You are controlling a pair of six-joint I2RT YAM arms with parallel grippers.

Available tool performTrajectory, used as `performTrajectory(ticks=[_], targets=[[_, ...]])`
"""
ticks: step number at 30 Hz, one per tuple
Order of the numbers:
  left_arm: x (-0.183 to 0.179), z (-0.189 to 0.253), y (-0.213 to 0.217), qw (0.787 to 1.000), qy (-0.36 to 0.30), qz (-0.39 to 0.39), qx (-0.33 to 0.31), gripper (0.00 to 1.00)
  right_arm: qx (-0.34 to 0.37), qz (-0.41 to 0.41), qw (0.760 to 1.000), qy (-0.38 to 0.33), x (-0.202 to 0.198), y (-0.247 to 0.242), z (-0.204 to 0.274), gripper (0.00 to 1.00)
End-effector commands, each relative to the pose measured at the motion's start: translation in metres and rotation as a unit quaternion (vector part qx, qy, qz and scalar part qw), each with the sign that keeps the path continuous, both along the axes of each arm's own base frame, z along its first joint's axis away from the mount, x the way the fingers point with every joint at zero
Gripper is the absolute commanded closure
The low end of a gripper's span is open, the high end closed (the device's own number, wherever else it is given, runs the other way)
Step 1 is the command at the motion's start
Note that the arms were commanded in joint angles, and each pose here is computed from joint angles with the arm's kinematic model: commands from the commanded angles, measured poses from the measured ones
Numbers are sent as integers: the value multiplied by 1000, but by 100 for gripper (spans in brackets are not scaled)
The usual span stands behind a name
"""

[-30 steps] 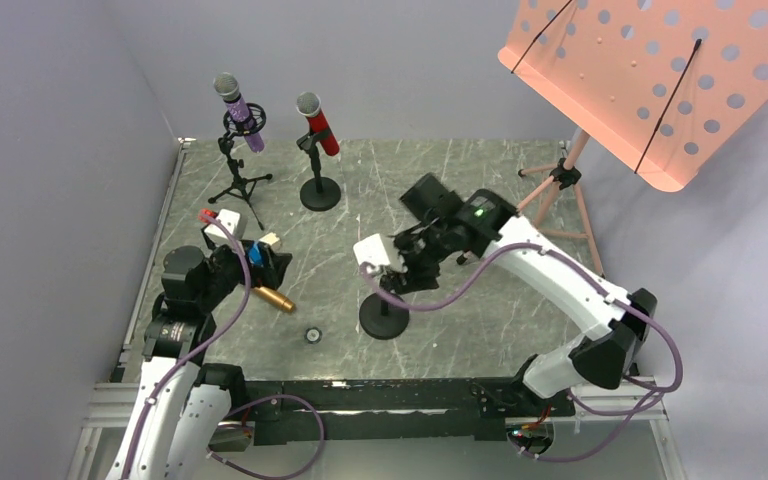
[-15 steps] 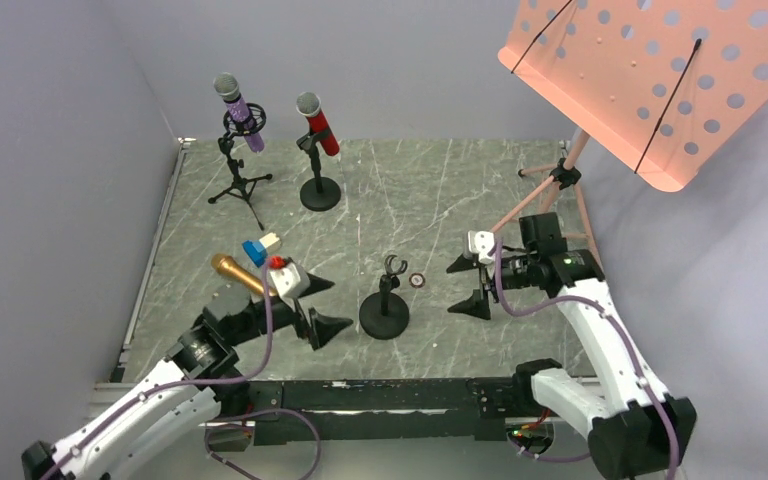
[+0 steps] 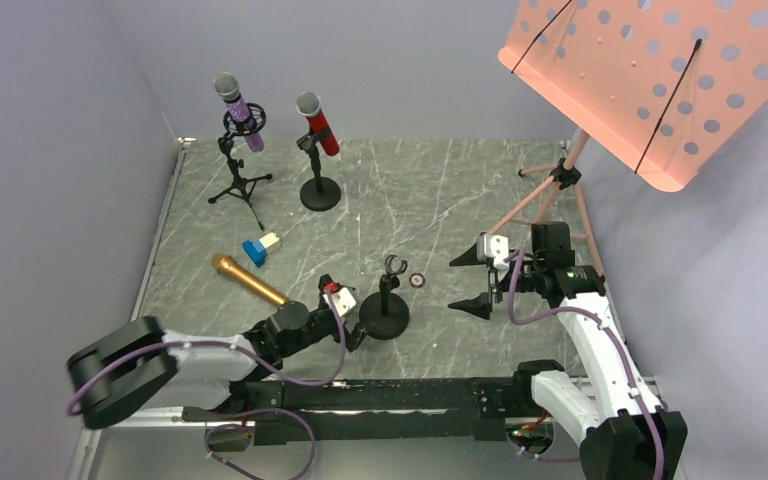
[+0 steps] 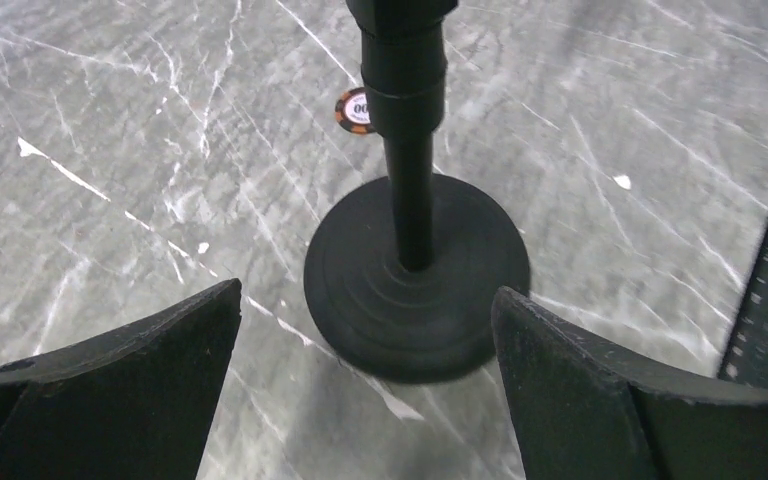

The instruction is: Attach the microphones to the stand

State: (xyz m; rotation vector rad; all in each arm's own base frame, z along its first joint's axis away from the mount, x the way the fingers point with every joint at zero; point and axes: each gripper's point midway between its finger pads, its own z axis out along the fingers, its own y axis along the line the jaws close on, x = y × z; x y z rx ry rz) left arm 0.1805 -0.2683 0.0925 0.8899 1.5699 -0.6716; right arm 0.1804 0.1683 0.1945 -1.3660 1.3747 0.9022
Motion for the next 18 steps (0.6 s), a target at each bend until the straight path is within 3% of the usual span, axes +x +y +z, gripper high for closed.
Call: performTrajectory(ticks=[1, 5, 14, 16, 18], targets=[[28, 67, -23, 987, -108, 27, -114, 2, 23, 9, 999, -39, 4, 2, 16, 10], [39, 64, -39, 984, -114, 31, -133, 4, 25, 8, 999, -38, 4, 2, 17, 10], [39, 52, -63, 982, -118, -4, -148, 21, 21, 4, 999, -39, 5, 1, 15, 10], [38, 49, -62, 983, -115, -4, -143, 28, 21, 4, 999, -38, 6, 1, 15, 10], [38, 46, -61, 984, -113, -5, -135, 52, 21, 4, 999, -37, 6, 1, 14, 10]])
